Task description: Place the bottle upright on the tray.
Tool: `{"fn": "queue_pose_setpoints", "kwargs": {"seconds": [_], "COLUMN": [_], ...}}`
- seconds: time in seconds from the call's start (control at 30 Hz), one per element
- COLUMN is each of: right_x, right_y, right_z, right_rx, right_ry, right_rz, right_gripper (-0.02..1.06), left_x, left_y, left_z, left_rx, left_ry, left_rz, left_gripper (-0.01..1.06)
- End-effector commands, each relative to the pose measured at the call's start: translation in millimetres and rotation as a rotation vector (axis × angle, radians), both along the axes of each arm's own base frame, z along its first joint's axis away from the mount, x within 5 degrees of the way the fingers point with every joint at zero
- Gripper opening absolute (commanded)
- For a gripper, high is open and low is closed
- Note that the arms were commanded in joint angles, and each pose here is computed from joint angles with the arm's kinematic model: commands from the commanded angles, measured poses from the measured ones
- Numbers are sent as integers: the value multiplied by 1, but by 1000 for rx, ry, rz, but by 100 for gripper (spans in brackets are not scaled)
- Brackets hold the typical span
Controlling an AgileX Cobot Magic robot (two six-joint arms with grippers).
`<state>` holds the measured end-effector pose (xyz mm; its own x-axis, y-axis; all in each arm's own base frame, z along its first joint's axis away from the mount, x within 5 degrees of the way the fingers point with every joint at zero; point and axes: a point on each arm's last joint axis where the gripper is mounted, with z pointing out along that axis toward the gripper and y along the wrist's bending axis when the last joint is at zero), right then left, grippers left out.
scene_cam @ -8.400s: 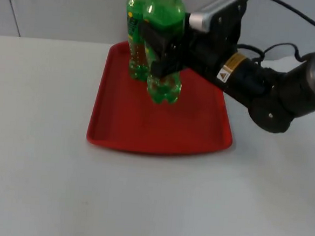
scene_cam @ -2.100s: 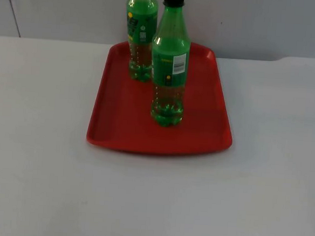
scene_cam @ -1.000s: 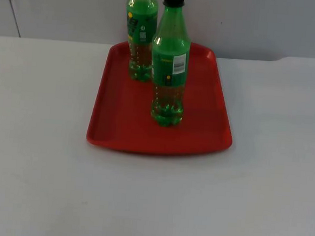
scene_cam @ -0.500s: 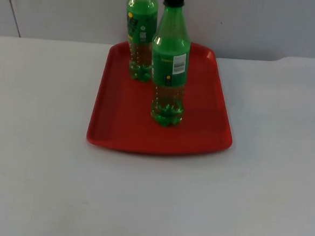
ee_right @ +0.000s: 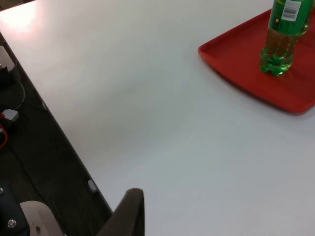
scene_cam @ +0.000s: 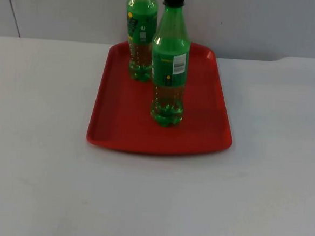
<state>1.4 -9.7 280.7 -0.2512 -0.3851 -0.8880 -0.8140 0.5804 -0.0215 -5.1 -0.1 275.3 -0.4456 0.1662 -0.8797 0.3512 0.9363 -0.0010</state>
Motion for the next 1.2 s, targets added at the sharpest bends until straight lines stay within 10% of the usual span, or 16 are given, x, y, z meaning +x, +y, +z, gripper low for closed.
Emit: {"fn": "queue_pose_setpoints", "kwargs": {"seconds": [0.0,0.57,1.17], "right_x": [0,-1,-5], "right_y": [0,0,1], "right_z": [0,0,0], "right_rx": [1,0,-1], "right_ry": [-7,-7,-7], "right_rz": [12,-36,-433], "right_gripper": [105,105,105], "left_x": [0,0,0], "left_y": [-1,-1,-1], "left_z": [-1,-1,-1], "left_rx": [-9,-9,-9], "left_ry": [3,3,3], "left_rz": [-13,-13,-13], "left_gripper": [105,105,105]}}
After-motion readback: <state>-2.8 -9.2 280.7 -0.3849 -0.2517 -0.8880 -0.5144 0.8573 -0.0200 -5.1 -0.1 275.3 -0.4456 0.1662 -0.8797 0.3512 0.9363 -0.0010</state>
